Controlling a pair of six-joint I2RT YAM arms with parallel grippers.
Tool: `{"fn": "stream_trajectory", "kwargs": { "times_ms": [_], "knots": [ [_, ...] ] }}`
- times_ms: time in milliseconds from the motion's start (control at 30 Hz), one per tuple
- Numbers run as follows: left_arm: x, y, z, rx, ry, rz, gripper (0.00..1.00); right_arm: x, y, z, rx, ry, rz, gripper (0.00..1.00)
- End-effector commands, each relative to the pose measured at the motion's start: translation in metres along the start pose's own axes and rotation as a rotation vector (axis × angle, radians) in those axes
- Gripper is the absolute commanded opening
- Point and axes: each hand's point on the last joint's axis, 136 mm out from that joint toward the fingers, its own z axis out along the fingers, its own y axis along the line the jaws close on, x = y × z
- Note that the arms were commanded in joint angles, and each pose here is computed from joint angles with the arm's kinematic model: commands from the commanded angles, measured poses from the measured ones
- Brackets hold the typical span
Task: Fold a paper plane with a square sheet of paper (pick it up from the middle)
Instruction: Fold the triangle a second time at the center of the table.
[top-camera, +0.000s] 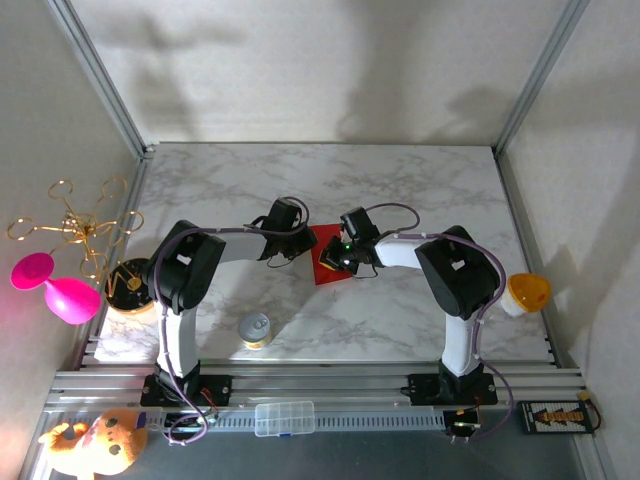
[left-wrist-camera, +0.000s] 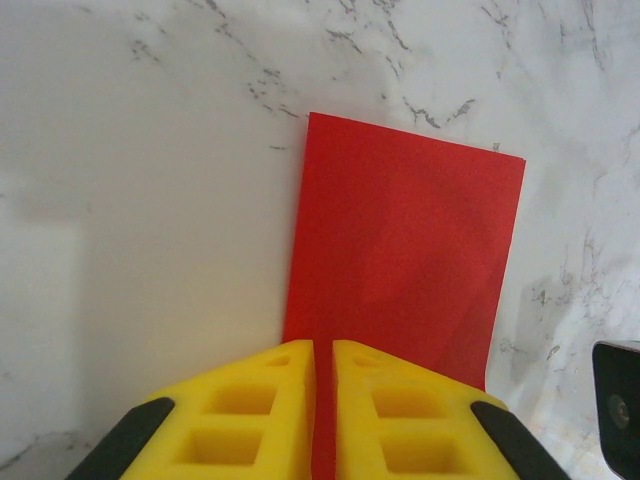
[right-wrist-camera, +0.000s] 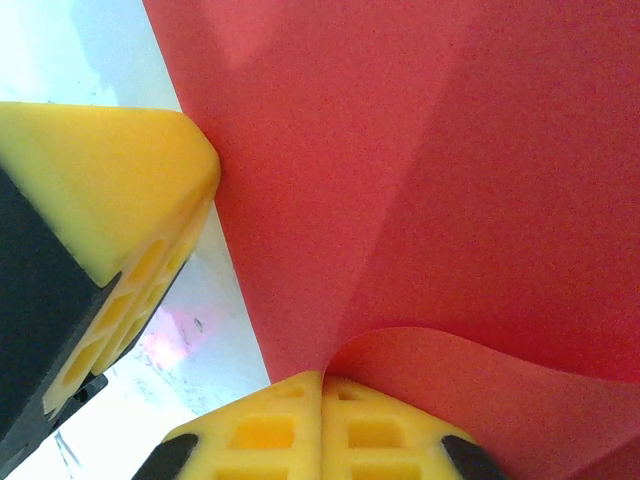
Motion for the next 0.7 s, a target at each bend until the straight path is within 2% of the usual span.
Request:
{"fn": "stream_trajectory", "kwargs": {
  "times_ms": [0, 267, 500, 667],
  "knots": [
    [0.023, 0.04, 0.013, -0.119, 0.072, -0.029, 0.14, 0.003, 0.0, -0.006, 0.03, -0.001, -0.019, 0.01],
    [0.019, 0.032, 0.008, -0.104, 0.06, -0.025, 0.14, 0.007, -0.009, -0.001, 0.05, 0.014, -0.01, 0.07],
    [0.008, 0.013, 0.001, -0.065, 0.046, -0.018, 0.15, 0.009, -0.011, 0.0, 0.051, 0.023, -0.008, 0.21],
    [-0.018, -0.006, -0.02, -0.023, -0.023, -0.03, 0.16, 0.011, -0.012, 0.0, 0.052, 0.026, -0.012, 0.29]
  ]
}}
